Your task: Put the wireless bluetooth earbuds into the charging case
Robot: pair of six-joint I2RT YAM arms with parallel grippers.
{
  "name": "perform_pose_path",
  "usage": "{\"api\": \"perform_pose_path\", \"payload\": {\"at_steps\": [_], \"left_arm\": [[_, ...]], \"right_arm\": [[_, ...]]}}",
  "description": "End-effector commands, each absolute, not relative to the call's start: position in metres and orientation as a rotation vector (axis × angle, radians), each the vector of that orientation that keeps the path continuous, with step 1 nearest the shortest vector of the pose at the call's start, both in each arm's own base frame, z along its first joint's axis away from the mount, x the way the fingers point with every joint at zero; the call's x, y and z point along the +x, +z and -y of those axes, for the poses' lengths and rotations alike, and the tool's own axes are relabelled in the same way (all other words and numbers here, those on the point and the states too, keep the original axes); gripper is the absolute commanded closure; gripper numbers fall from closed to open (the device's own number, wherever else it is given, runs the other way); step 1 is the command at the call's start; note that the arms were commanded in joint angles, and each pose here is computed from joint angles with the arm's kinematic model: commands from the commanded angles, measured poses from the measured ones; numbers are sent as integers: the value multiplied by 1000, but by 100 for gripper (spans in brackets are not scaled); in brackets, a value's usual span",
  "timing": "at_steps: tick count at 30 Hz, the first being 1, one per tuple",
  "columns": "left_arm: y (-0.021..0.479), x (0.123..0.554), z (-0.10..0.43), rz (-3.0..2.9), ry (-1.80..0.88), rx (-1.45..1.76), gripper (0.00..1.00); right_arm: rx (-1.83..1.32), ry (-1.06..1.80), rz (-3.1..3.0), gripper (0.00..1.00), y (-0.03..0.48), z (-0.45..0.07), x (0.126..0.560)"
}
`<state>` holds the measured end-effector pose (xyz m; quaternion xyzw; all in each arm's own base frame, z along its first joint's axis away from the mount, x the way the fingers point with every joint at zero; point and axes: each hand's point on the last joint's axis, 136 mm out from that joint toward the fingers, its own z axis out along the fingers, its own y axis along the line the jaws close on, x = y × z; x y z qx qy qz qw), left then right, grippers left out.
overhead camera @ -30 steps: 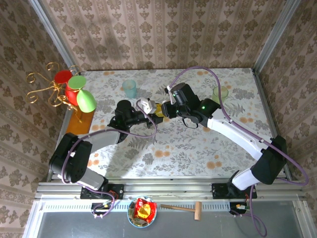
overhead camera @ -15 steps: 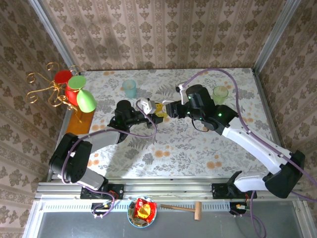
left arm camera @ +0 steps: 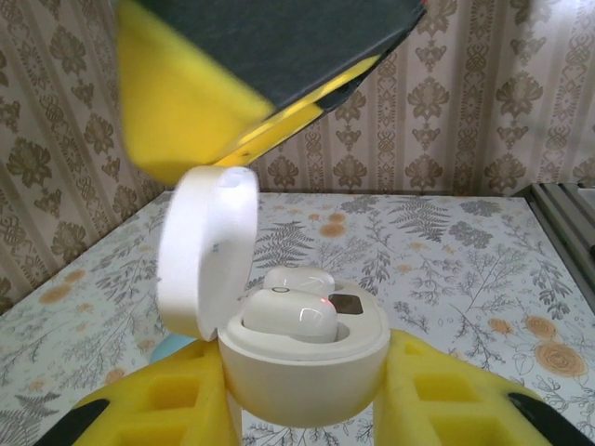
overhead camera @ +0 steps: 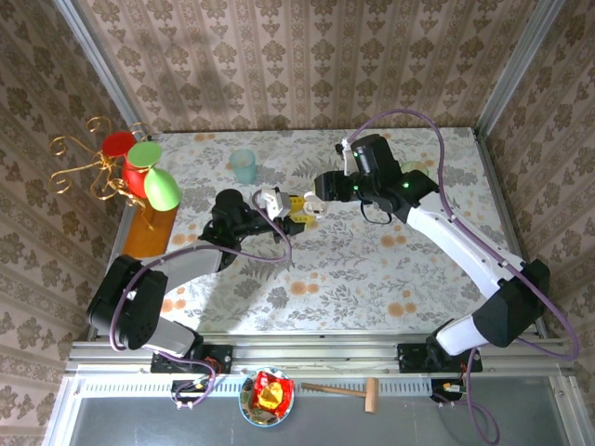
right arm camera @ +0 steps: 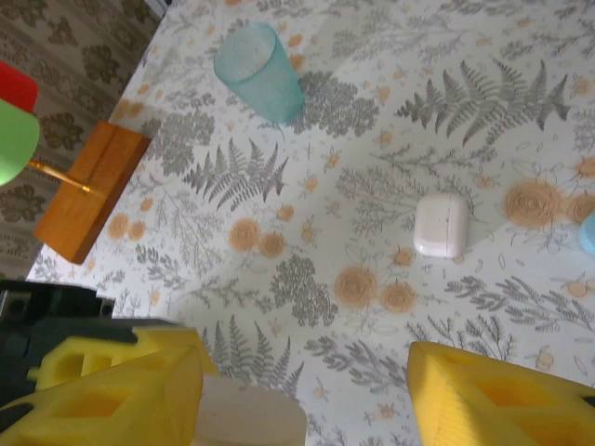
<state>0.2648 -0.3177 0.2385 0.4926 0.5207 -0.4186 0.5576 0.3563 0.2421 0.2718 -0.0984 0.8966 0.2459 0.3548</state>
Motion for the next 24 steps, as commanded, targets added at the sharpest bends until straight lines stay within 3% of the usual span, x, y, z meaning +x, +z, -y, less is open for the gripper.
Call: {"api": "perform_pose_path", "payload": {"at_steps": [1,9,16,21,24], "left_arm": [[252,266,315,-1181,-951,1148,73],[259,270,314,-1167,-950,1124,74],[267,273,312,-1137,-916,1098,74],[278,275,309,-1105,-914,1045,74],[286,274,305,-1064,-941,1002,74]], "right_arm": [[-370,673,-2364,37,272,-246,336],[-340,670,-2284,34,289,-227,322],[-193,1124,-2262,14,288,-250,320],[-139,1426,-2228,10,283,-272,317],[-83,1653,-2145,13,291,-282,317]]}}
